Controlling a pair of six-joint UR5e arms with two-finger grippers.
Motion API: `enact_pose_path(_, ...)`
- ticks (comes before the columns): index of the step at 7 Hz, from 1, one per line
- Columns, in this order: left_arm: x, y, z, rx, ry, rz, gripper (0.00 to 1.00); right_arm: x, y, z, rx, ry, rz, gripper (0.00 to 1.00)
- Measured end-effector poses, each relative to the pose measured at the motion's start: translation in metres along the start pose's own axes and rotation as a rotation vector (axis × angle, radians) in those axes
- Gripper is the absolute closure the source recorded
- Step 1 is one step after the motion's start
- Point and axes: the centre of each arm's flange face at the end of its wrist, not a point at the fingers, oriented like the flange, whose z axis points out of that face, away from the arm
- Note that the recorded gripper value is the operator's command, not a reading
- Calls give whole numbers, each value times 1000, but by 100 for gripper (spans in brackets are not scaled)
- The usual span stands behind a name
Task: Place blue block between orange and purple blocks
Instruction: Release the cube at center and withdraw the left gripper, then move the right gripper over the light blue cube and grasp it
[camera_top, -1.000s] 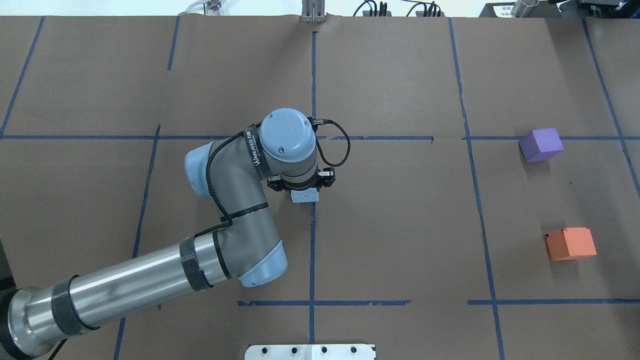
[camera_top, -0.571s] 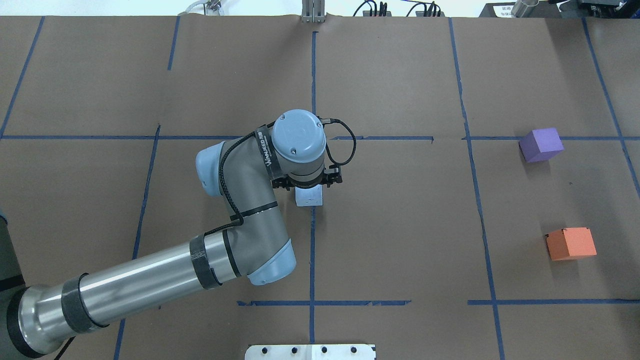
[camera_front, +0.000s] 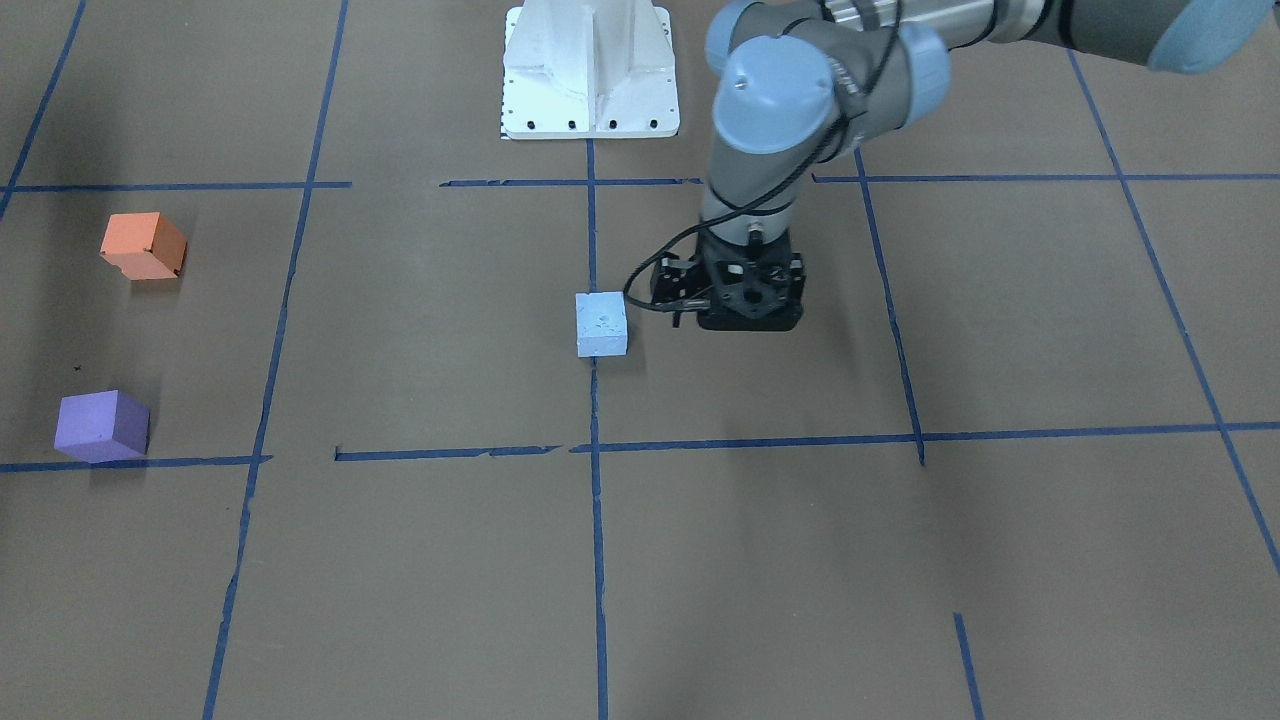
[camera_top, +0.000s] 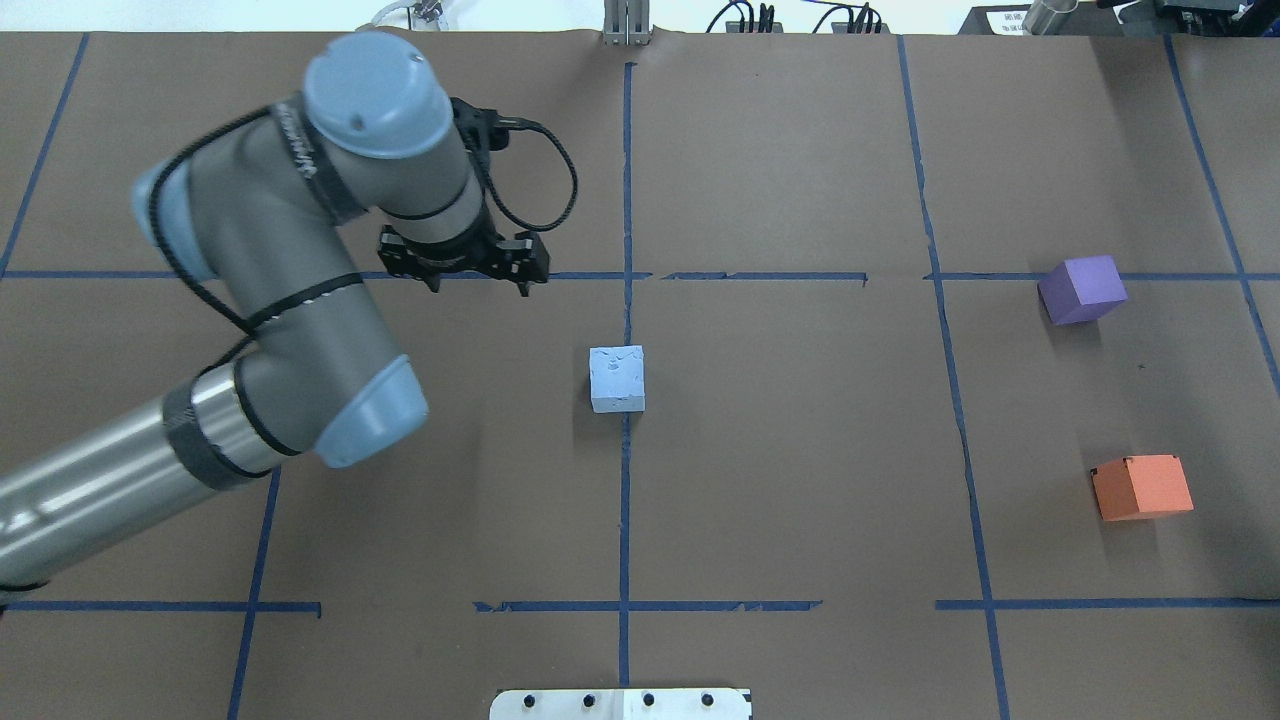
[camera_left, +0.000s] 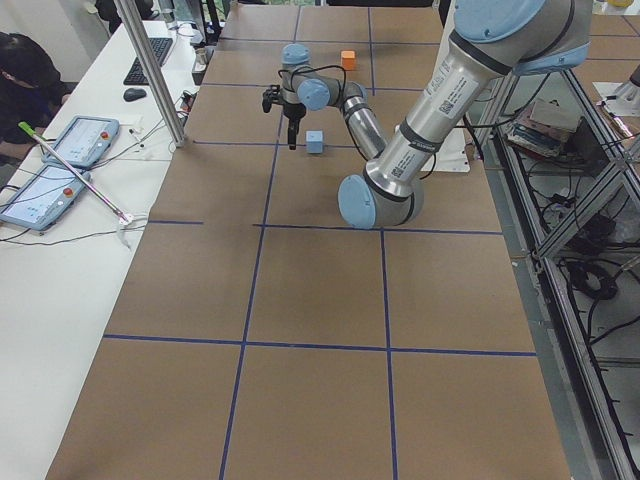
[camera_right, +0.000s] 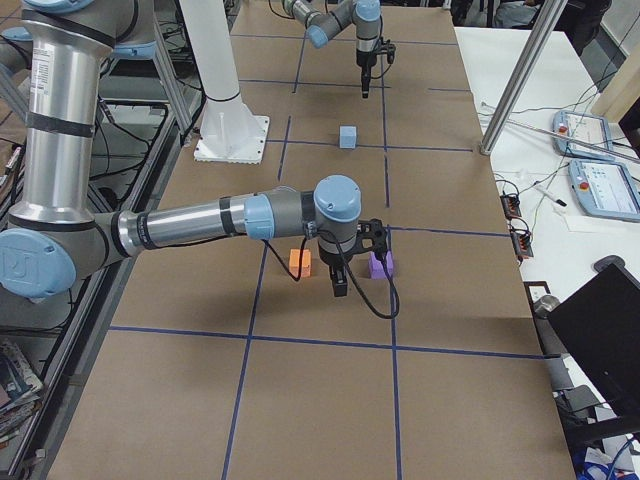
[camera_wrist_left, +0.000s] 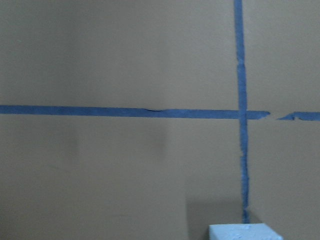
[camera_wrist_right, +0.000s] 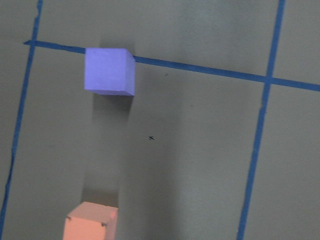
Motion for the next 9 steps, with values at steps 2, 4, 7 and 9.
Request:
enact_pose_path(2,-125,-9,-25,-26,-11,92,0,-90,-41,8,-10,-36,45,0)
enact_pose_path(4,-252,-13,-42,-54,-31,126,0,-208,-82,28,-18,-44,91,0)
enact_pose_path(7,-341,-5,-61,-61,-30,158,0,-450,-104,104,-6,-23,168,0)
enact_pose_path(9,-346,-4,-62,-63,-22,154,0,-566,-115,146,16,0,218,0)
